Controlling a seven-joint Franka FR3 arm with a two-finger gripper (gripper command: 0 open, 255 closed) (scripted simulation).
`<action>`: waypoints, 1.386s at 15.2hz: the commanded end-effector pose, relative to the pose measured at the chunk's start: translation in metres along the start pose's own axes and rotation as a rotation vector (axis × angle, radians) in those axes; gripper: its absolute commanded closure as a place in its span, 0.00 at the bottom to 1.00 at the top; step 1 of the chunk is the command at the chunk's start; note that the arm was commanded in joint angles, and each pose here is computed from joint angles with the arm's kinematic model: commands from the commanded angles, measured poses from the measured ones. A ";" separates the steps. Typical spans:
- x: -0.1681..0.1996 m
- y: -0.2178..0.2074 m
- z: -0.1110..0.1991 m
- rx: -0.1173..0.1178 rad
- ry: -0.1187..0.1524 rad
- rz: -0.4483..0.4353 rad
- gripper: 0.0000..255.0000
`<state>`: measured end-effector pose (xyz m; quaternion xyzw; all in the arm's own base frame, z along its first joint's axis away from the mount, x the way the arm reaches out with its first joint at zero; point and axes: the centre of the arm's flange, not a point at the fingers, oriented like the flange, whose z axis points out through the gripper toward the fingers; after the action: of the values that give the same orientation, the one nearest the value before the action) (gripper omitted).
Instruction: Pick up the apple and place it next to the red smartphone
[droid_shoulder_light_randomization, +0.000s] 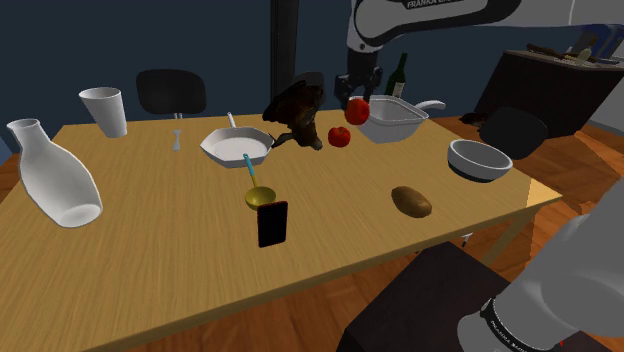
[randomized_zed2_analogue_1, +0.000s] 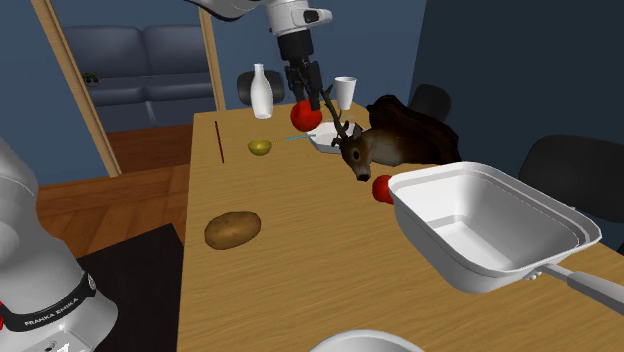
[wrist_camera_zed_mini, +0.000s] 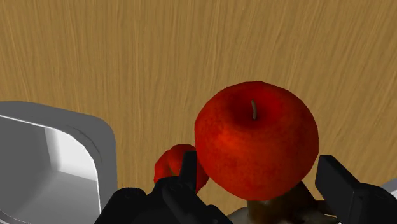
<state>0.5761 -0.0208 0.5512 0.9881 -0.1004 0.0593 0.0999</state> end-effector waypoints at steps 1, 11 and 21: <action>-0.018 -0.020 -0.006 -0.001 0.000 0.001 1.00; -0.108 -0.111 -0.036 -0.001 0.000 0.001 1.00; -0.199 -0.203 -0.066 -0.001 0.000 0.001 1.00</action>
<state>0.4300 0.2141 0.5498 0.9881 -0.1003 0.0595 0.0999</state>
